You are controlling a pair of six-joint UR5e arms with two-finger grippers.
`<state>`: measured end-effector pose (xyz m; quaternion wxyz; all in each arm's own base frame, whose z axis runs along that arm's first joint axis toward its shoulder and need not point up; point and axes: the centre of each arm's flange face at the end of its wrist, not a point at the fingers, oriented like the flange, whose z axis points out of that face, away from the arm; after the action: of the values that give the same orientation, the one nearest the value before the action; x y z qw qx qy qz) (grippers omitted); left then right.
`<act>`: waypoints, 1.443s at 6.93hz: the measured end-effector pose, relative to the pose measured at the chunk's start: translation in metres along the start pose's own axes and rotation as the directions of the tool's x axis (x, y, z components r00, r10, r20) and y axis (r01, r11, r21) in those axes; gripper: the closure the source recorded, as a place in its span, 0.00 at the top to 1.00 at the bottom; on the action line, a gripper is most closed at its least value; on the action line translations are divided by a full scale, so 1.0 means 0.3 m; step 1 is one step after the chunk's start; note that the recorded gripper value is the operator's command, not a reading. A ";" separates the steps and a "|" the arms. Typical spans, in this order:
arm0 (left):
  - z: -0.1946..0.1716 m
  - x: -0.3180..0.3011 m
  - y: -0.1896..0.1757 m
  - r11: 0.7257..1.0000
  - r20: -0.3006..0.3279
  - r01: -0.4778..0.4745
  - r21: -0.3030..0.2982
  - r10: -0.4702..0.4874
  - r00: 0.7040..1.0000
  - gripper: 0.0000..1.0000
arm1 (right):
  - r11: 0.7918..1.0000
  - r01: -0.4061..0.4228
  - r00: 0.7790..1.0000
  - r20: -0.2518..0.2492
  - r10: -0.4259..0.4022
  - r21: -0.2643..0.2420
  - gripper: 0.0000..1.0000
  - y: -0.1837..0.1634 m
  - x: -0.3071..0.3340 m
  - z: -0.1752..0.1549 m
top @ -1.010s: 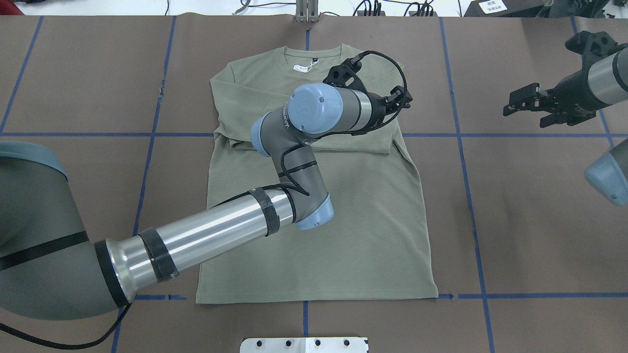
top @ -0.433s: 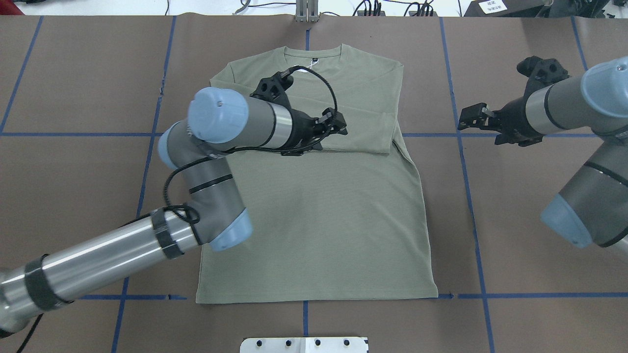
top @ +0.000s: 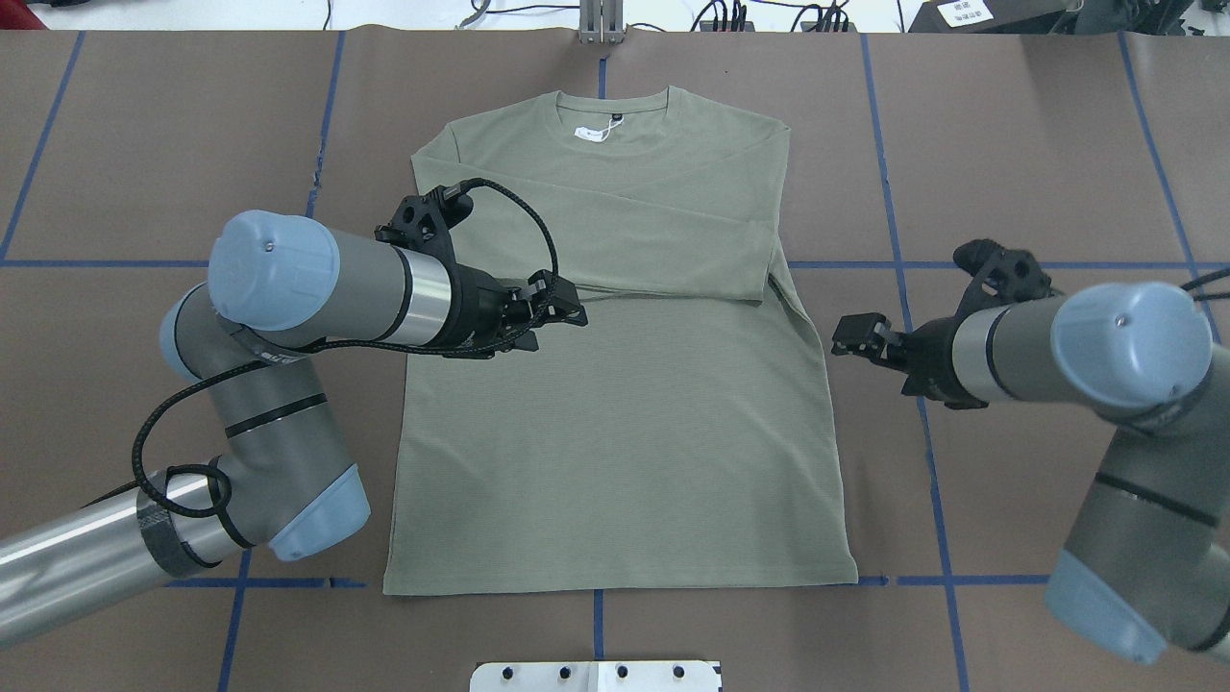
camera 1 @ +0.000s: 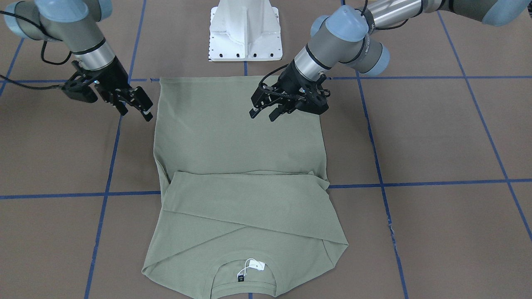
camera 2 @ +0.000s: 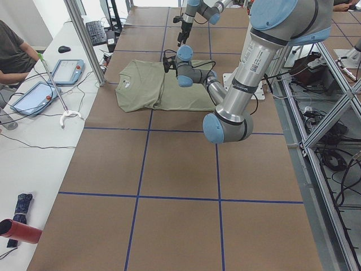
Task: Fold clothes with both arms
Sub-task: 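Move the right gripper to the hem corner nearest the robot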
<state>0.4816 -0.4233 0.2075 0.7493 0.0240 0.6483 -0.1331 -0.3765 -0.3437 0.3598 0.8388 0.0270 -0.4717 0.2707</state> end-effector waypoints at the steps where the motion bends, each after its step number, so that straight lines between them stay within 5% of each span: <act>1: -0.026 -0.019 0.006 1.000 0.002 -0.003 0.000 0.003 1.000 0.74 | 0.999 -0.033 0.999 0.000 0.033 0.024 0.99 0.178 0.015 0.012; 5: -0.087 -0.032 0.025 1.000 -0.015 -0.011 -0.003 0.011 1.000 0.77 | 0.995 -0.033 0.993 -0.114 0.044 0.098 0.94 0.497 0.118 0.075; 10: -0.096 -0.020 0.032 1.000 -0.024 -0.013 -0.002 0.013 1.000 0.78 | 0.996 -0.041 0.978 -0.199 0.056 0.080 0.81 0.558 0.222 0.124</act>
<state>0.4552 -0.4071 0.2075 0.7423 0.0289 0.6572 -0.1272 -0.4584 -0.1838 0.3989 0.8737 0.0196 -0.3746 0.3098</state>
